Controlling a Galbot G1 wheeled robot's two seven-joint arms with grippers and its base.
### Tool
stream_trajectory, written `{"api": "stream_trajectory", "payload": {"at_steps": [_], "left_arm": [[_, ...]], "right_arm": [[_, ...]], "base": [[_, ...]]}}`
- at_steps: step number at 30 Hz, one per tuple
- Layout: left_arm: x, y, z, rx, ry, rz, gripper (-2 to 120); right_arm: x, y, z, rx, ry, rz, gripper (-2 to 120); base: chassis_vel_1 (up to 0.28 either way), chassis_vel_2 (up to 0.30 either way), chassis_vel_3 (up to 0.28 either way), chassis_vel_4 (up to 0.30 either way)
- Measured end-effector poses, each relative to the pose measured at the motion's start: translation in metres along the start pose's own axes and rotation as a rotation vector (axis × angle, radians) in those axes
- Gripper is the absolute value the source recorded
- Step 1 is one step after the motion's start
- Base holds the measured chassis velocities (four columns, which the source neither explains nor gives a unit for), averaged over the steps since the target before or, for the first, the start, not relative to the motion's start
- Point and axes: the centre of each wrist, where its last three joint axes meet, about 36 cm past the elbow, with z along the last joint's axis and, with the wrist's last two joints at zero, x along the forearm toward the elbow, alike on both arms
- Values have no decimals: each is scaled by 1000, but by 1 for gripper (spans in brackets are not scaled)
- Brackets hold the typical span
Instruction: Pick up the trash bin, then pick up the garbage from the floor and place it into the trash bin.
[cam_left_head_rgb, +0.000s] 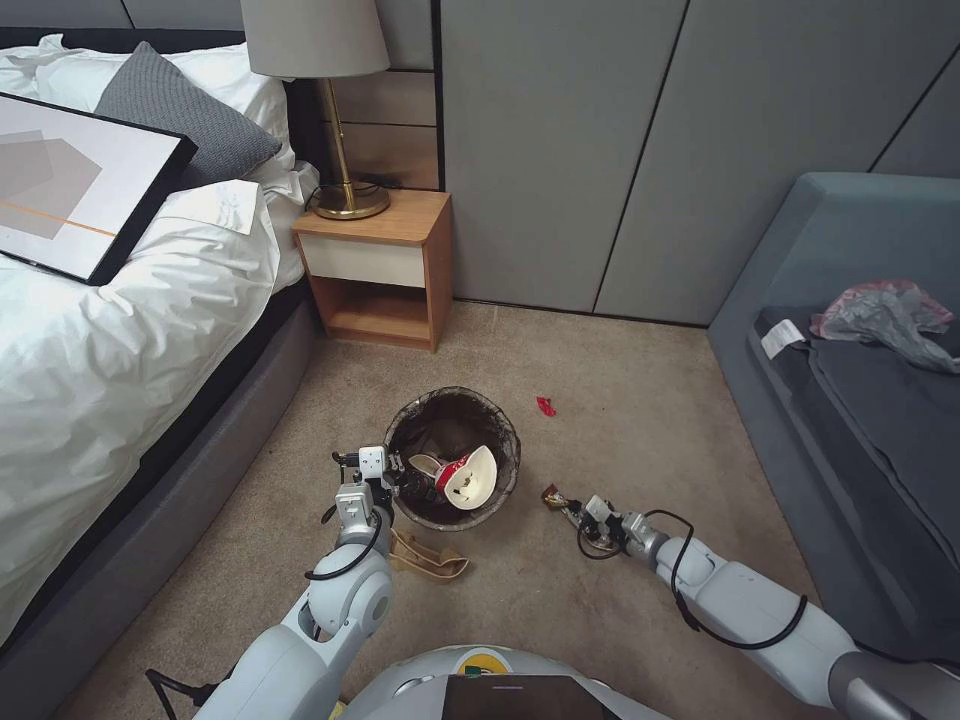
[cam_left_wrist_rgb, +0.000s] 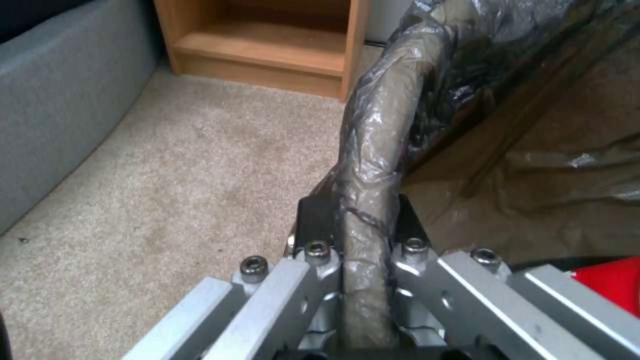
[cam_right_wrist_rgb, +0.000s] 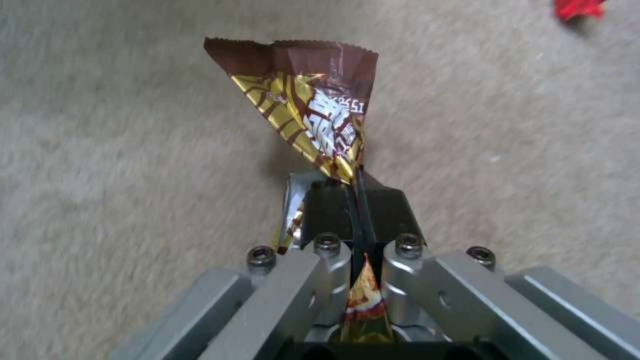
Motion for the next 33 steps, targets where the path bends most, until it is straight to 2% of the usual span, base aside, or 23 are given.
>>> {"api": "stream_trajectory", "payload": {"at_steps": [3, 7, 8, 9, 12, 13, 15, 16, 18, 19, 21, 22, 24, 25, 28, 30, 32, 33], "left_arm": [[0, 0, 0, 0, 0, 1, 2], [1, 0, -1, -2, 1, 4, 2], [2, 0, 0, -3, 2, 6, 2], [2, 0, 0, -3, 2, 6, 2], [4, -2, 1, -7, 8, 16, 2], [4, -2, 1, -7, 8, 16, 2], [6, -3, 3, -7, 18, 28, 2], [6, -3, 3, -7, 18, 28, 2], [8, -5, 5, -7, 28, 40, 2], [8, -5, 5, -7, 28, 40, 2], [10, -6, 7, -8, 35, 49, 2], [10, -6, 7, -8, 35, 49, 2], [11, -6, 7, -10, 41, 55, 2], [11, -6, 7, -10, 41, 55, 2], [12, -5, 8, -18, 48, 62, 2], [12, -5, 8, -19, 48, 62, 2], [13, -5, 9, -22, 51, 65, 2], [13, -5, 9, -22, 51, 65, 2]], "right_arm": [[2, -2, -7, -8, -24, 26, 0], [4, -8, -33, -38, -94, 107, 0], [6, -10, -52, -57, -140, 155, 0], [6, -10, -52, -57, -140, 155, 0], [11, -19, -105, -109, -262, 276, 0], [11, -19, -105, -109, -262, 276, 0], [15, -23, -141, -150, -353, 361, 0], [15, -23, -141, -150, -353, 361, 0], [19, -22, -171, -176, -434, 417, 0], [19, -22, -171, -176, -434, 417, 0], [24, -20, -205, -201, -533, 479, 0], [24, -20, -205, -201, -533, 479, 0], [32, -18, -238, -214, -629, 521, 0], [32, -18, -238, -214, -629, 521, 0], [46, -11, -278, -221, -741, 525, 0], [48, -9, -283, -221, -754, 522, 0], [60, 0, -305, -221, -823, 490, 0], [60, 0, -305, -221, -823, 490, 0]], "base": [[0, 0, 0, 0], [0, 0, 0, 0], [0, 0, 0, 0], [0, 0, 0, 0], [0, 0, 0, 0], [0, 0, 0, 0], [0, 0, 0, 0], [0, 0, 0, 0], [0, 0, 0, 0], [0, 0, 0, 0], [0, 0, 0, 0], [0, 0, 0, 0], [0, 0, 0, 0], [0, 0, 0, 0], [0, 0, 0, 0], [0, 0, 0, 0], [0, 0, 0, 0], [0, 0, 0, 0]]}}
